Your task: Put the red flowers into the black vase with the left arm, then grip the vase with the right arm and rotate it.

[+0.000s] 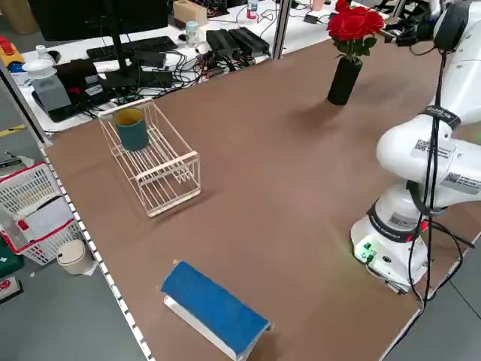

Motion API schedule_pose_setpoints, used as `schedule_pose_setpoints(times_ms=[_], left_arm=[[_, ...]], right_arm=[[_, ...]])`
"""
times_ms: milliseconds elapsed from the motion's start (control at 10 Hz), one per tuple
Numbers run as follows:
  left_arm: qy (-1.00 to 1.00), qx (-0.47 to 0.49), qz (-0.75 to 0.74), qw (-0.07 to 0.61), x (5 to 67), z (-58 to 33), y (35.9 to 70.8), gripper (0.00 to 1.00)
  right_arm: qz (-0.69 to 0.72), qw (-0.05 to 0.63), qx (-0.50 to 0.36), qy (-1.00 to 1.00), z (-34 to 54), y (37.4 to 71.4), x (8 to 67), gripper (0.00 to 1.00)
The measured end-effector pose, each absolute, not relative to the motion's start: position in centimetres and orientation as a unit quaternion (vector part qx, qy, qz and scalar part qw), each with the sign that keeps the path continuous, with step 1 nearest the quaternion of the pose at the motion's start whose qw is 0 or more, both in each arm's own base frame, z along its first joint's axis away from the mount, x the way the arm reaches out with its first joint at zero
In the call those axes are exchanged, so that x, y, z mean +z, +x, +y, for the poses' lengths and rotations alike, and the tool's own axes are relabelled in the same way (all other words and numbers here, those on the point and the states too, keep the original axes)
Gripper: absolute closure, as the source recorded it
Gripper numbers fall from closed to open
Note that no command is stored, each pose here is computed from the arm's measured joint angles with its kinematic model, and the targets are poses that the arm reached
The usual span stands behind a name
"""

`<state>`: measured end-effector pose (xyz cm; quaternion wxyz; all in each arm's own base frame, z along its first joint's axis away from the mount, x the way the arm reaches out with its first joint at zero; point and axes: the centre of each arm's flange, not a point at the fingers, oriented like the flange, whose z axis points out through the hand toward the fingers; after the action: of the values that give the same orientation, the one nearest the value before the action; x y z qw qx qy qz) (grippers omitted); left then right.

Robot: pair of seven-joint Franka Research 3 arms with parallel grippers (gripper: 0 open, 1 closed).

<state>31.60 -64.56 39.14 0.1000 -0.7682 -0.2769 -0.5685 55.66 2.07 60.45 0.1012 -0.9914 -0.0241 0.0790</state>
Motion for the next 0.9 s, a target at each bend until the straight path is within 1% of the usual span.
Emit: schedule_pose_setpoints(times_ms=[300, 600, 700, 900], left_arm=[[-0.799, -0.516, -0.3, 0.07, 49.4, -63.1, 29.2, 0.0], [-0.825, -0.456, -0.331, 0.042, 59.6, -58.9, 28.4, 0.0], [-0.83, -0.436, -0.347, 0.039, 62.0, -56.9, 29.5, 0.0], [-0.834, -0.396, -0.381, 0.05, 64.7, -52.3, 33.9, 0.0]], right_arm=[[-0.025, 0.14, 0.064, -0.988, 3.2, 56.6, 60.0, 0.0], [-0.044, 0.174, 0.058, -0.982, 7.8, 58.9, 56.9, 0.0], [-0.06, 0.178, 0.053, -0.981, 10.7, 59.4, 55.8, 0.0], [-0.083, 0.18, 0.042, -0.979, 17.1, 60.1, 53.5, 0.0]])
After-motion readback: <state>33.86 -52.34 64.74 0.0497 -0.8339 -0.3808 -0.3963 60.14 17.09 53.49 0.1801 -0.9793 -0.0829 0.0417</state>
